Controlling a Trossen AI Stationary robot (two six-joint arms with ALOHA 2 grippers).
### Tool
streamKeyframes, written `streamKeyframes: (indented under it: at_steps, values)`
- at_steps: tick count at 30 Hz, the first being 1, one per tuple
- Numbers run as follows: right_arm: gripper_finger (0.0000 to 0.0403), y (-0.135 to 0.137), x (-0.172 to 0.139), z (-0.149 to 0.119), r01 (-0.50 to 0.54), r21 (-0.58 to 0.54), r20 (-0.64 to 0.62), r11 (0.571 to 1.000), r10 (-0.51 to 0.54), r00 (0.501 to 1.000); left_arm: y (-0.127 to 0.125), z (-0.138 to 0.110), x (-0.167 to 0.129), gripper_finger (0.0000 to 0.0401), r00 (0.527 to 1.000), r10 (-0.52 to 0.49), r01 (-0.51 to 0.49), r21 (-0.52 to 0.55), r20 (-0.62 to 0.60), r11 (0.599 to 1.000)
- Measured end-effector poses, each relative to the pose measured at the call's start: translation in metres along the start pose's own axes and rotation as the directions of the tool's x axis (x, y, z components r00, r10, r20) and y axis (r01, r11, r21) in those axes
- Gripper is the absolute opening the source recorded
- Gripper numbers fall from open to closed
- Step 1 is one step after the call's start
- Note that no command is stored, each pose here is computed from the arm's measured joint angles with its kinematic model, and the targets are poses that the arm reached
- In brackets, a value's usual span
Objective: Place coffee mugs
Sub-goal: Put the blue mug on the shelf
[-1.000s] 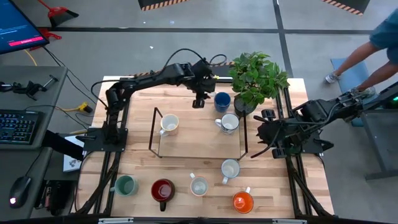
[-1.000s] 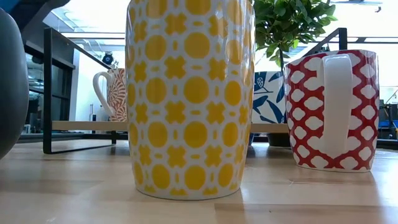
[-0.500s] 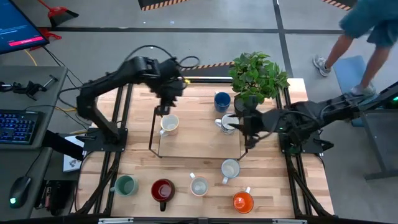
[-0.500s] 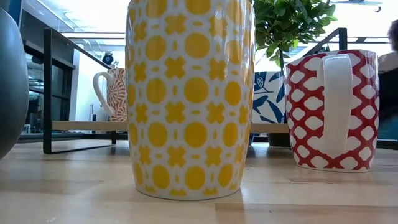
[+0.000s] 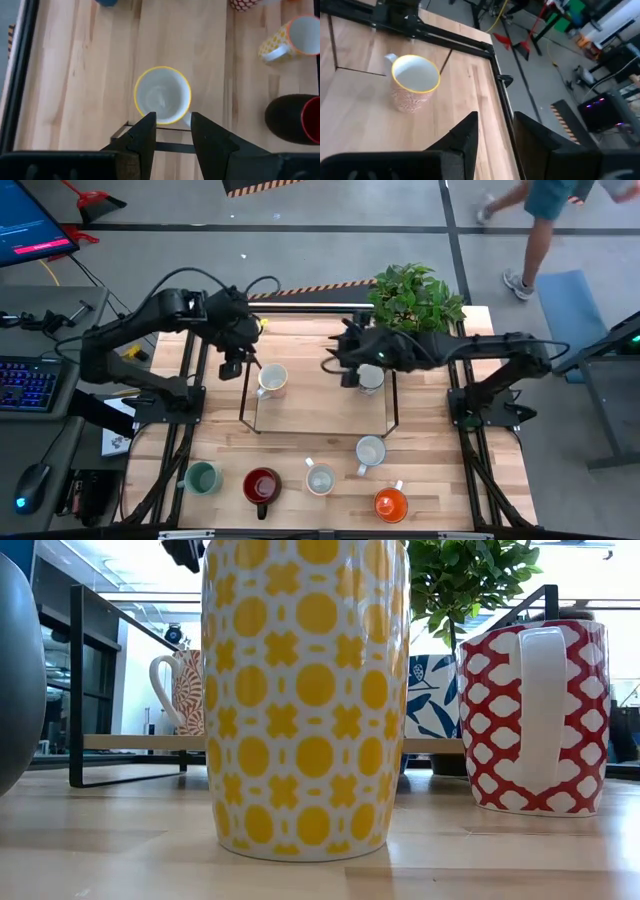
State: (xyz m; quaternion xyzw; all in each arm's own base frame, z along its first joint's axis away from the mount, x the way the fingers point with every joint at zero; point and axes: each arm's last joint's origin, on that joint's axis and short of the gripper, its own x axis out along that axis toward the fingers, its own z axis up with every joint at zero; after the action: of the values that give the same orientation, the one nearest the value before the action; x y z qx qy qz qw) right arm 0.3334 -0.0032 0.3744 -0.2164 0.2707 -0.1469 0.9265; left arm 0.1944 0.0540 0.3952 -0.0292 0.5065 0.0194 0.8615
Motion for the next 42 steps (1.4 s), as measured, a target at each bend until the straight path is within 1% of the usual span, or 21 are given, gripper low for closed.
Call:
streamKeyframes:
  at_steps: [4, 8, 11, 12, 14, 17, 19, 21, 22, 24, 27, 29, 31, 34, 37, 40, 42]
  values:
    - [0.0106, -0.006, 0.012, 0.008, -0.043, -0.008, -0.034, 0.999, 0.043, 0.999, -0.003, -0.007, 0.016, 0.0113, 1.000, -0.009, 0.009, 0.049, -0.002, 0.999]
    - [0.0106, -0.014, 0.001, 0.020, -0.046, -0.012, -0.080, 0.999, 0.045, 0.996, -0.002, -0.007, 0.029, 0.0113, 1.000, -0.001, 0.002, 0.121, -0.011, 0.993]
    - [0.0106, -0.019, -0.014, 0.026, -0.067, 0.009, -0.099, 0.998, 0.067, 0.993, 0.002, -0.002, 0.035, 0.0113, 0.998, 0.061, -0.063, 0.179, 0.021, 0.982]
    - [0.0106, -0.020, -0.021, 0.026, -0.086, 0.011, -0.126, 0.996, 0.087, 0.988, 0.003, 0.002, 0.036, 0.0113, 0.995, 0.084, -0.092, 0.200, 0.047, 0.975]
    - [0.0106, -0.022, -0.037, 0.023, -0.113, 0.054, -0.179, 0.992, 0.121, 0.976, 0.006, 0.011, 0.035, 0.0113, 0.983, 0.127, -0.156, 0.241, 0.132, 0.958]
    - [0.0106, -0.017, -0.060, 0.011, -0.145, 0.135, -0.292, 0.980, 0.179, 0.939, 0.015, 0.030, 0.036, 0.0113, 0.940, 0.167, -0.247, 0.254, 0.298, 0.935]
    - [0.0106, -0.011, -0.078, 0.002, -0.204, 0.144, -0.357, 0.968, 0.243, 0.902, 0.024, 0.043, 0.043, 0.0113, 0.913, 0.173, -0.277, 0.250, 0.369, 0.928]
    - [0.0106, -0.004, -0.102, -0.007, -0.296, 0.135, -0.403, 0.945, 0.326, 0.855, 0.035, 0.054, 0.056, 0.0113, 0.902, 0.141, -0.264, 0.262, 0.408, 0.928]
    - [0.0106, 0.000, -0.113, -0.010, -0.332, 0.143, -0.413, 0.932, 0.361, 0.836, 0.041, 0.059, 0.064, 0.0113, 0.903, 0.115, -0.242, 0.268, 0.415, 0.933]
    - [0.0106, 0.006, -0.134, -0.016, -0.357, 0.184, -0.401, 0.916, 0.401, 0.823, 0.056, 0.068, 0.085, 0.0113, 0.902, 0.060, -0.190, 0.270, 0.427, 0.944]
    - [0.0106, 0.008, -0.162, -0.023, -0.346, 0.226, -0.331, 0.911, 0.406, 0.852, 0.078, 0.079, 0.123, 0.0113, 0.902, 0.005, -0.126, 0.253, 0.431, 0.959]
    - [0.0106, 0.009, -0.177, -0.030, -0.328, 0.230, -0.292, 0.916, 0.387, 0.875, 0.091, 0.088, 0.144, 0.0113, 0.912, 0.007, -0.112, 0.232, 0.411, 0.966]
    - [0.0106, 0.010, -0.188, -0.041, -0.314, 0.242, -0.273, 0.918, 0.375, 0.886, 0.100, 0.099, 0.158, 0.0113, 0.923, 0.018, -0.111, 0.220, 0.385, 0.969]
    - [0.0106, 0.010, -0.200, -0.059, -0.305, 0.258, -0.255, 0.917, 0.369, 0.894, 0.107, 0.116, 0.171, 0.0113, 0.949, -0.002, -0.069, 0.216, 0.315, 0.974]
    - [0.0106, 0.010, -0.204, -0.078, -0.286, 0.282, -0.251, 0.916, 0.359, 0.899, 0.110, 0.131, 0.176, 0.0113, 0.974, -0.031, -0.027, 0.249, 0.224, 0.968]
    - [0.0106, 0.011, -0.204, -0.095, -0.266, 0.311, -0.253, 0.913, 0.349, 0.902, 0.115, 0.143, 0.179, 0.0113, 0.983, -0.044, -0.009, 0.291, 0.178, 0.957]
    - [0.0106, 0.012, -0.203, -0.105, -0.259, 0.328, -0.256, 0.909, 0.349, 0.901, 0.118, 0.147, 0.186, 0.0113, 0.986, -0.049, -0.006, 0.321, 0.161, 0.947]
